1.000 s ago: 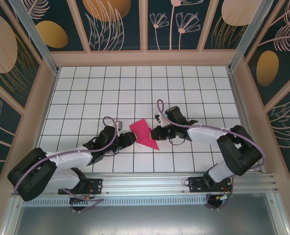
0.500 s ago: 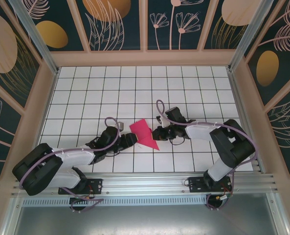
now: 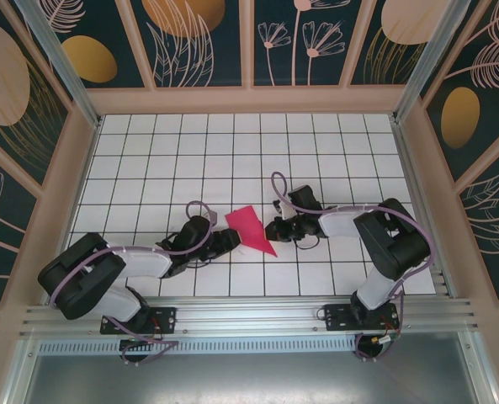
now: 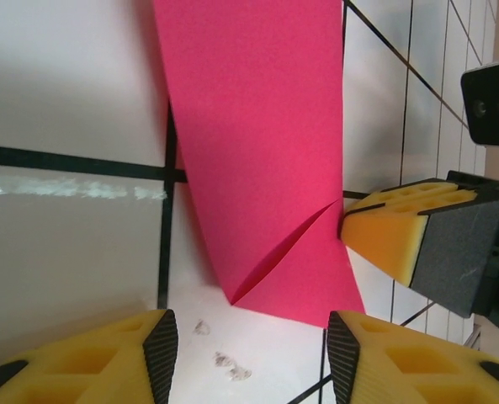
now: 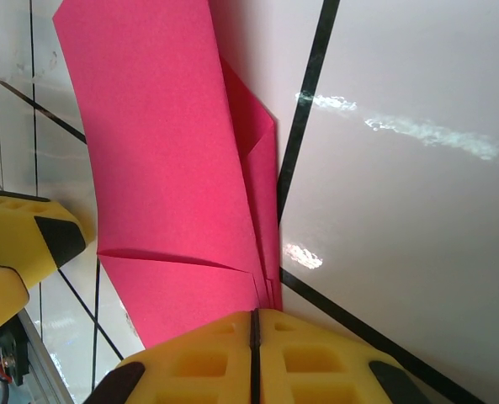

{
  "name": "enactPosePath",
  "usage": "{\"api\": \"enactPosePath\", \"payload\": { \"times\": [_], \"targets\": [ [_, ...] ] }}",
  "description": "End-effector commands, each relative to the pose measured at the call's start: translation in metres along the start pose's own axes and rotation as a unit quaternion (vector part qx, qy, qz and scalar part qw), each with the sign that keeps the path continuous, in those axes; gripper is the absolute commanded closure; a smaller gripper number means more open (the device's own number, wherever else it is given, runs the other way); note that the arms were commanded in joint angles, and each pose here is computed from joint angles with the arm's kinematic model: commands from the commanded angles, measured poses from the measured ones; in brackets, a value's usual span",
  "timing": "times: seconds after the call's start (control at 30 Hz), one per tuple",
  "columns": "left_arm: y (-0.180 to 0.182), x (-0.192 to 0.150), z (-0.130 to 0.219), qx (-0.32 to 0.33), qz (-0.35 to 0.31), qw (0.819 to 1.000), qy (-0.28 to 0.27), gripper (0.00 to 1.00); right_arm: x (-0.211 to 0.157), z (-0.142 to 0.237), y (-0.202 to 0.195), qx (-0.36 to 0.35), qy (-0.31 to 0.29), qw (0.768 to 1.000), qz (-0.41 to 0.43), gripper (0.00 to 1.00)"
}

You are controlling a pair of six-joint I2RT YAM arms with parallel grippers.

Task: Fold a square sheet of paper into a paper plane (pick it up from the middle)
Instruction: Fold the wing for the fifth time at the center of the table.

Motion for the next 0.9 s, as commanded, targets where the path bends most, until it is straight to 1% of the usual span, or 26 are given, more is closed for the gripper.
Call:
{"api": "enactPosePath", "payload": {
  "times": [0.0, 0.37, 0.43, 0.57, 0.77, 0.8, 0.87],
  "targets": [
    [-0.012, 0.006, -0.009, -0.015, 0.015, 1.000, -0.006, 0.47, -0.007, -0.007, -0.019, -0.022, 0.005, 1.000, -0.016, 0.90],
    [-0.013, 0.003, -0.025, -0.045, 0.057, 0.997, -0.005, 0.50, -0.011, -0.007, -0.020, -0.018, 0.009, 1.000, -0.017, 0.90],
    [-0.017, 0.005, -0.026, -0.056, 0.058, 0.997, -0.008, 0.52, -0.011, -0.007, -0.019, -0.015, 0.008, 1.000, -0.016, 0.90],
    [-0.023, 0.007, -0.030, -0.074, 0.061, 0.995, -0.007, 0.59, -0.009, -0.004, -0.014, -0.007, 0.003, 1.000, -0.005, 0.89],
    [-0.025, 0.009, -0.025, -0.083, 0.064, 0.994, -0.017, 0.59, -0.005, 0.000, -0.011, -0.016, -0.003, 1.000, 0.002, 0.88],
    [-0.024, 0.009, -0.025, -0.082, 0.064, 0.994, -0.019, 0.62, -0.005, 0.001, -0.011, -0.015, -0.004, 1.000, 0.003, 0.88],
    [-0.028, 0.011, -0.024, -0.090, 0.062, 0.994, -0.021, 0.73, -0.004, 0.001, -0.010, -0.013, -0.006, 1.000, 0.005, 0.87]
  ]
}}
Point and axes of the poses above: each hand's point on the last joint's axis, 136 mm out from that joint toward the fingers, its own z axis back along the fingers, its own y axis along the line the jaws close on, x = y × z, the point moved 2 cm from there along z, back along the fingers, and after that the axes turned 10 degrees about -z, right-handed, at the moved point
